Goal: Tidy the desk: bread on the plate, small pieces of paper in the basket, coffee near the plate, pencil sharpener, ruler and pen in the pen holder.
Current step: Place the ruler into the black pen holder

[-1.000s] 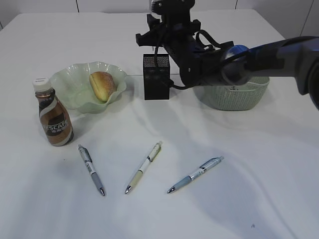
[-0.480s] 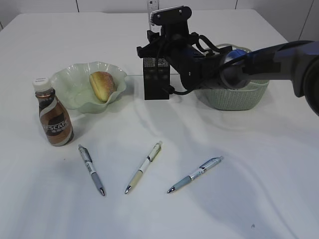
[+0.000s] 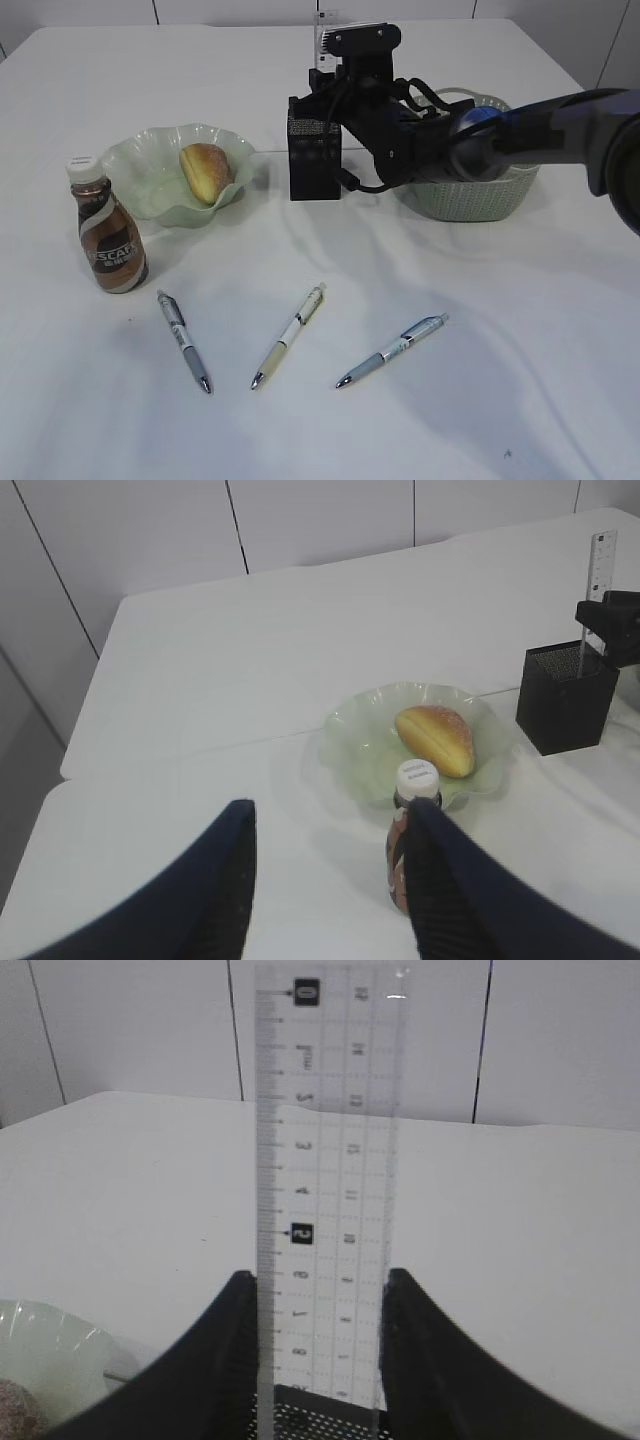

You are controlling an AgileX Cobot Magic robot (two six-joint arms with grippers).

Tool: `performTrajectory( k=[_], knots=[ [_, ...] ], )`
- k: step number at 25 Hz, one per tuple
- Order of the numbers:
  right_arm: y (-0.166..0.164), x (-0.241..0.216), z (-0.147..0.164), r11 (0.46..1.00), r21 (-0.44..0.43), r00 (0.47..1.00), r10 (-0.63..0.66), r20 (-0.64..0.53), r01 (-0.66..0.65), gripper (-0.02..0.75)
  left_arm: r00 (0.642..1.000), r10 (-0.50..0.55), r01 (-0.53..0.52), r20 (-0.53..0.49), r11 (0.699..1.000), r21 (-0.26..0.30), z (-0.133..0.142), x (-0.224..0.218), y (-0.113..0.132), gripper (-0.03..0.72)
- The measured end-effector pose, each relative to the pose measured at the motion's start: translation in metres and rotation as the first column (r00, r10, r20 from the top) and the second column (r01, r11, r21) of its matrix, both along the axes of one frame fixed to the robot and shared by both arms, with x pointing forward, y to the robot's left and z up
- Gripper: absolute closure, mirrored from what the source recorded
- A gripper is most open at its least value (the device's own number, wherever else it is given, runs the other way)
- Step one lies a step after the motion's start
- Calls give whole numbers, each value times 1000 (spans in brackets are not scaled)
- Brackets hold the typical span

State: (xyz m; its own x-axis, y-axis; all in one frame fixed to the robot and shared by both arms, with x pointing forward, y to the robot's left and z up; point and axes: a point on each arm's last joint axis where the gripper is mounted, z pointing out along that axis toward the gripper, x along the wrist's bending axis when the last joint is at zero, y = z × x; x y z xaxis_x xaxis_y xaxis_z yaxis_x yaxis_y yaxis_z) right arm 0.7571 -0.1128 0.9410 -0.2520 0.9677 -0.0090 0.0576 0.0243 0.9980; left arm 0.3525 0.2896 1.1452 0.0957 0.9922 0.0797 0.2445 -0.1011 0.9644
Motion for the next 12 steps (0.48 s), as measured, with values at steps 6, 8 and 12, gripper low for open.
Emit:
performTrajectory(
  k=[6, 8, 12],
  knots=[
    [3, 6, -1, 1000, 17, 1000, 11, 8, -11, 437, 1000, 0, 0, -31, 1000, 6, -4, 8, -2, 348],
    [5, 9, 1, 1000, 24, 1000, 16, 17, -16, 437, 1000, 0, 1, -30, 1000, 6, -4, 8, -2, 348],
    [9, 16, -4, 999, 21, 999, 29, -22, -29, 437, 1000, 0, 1, -30, 1000, 6, -4, 8, -2, 348]
  ],
)
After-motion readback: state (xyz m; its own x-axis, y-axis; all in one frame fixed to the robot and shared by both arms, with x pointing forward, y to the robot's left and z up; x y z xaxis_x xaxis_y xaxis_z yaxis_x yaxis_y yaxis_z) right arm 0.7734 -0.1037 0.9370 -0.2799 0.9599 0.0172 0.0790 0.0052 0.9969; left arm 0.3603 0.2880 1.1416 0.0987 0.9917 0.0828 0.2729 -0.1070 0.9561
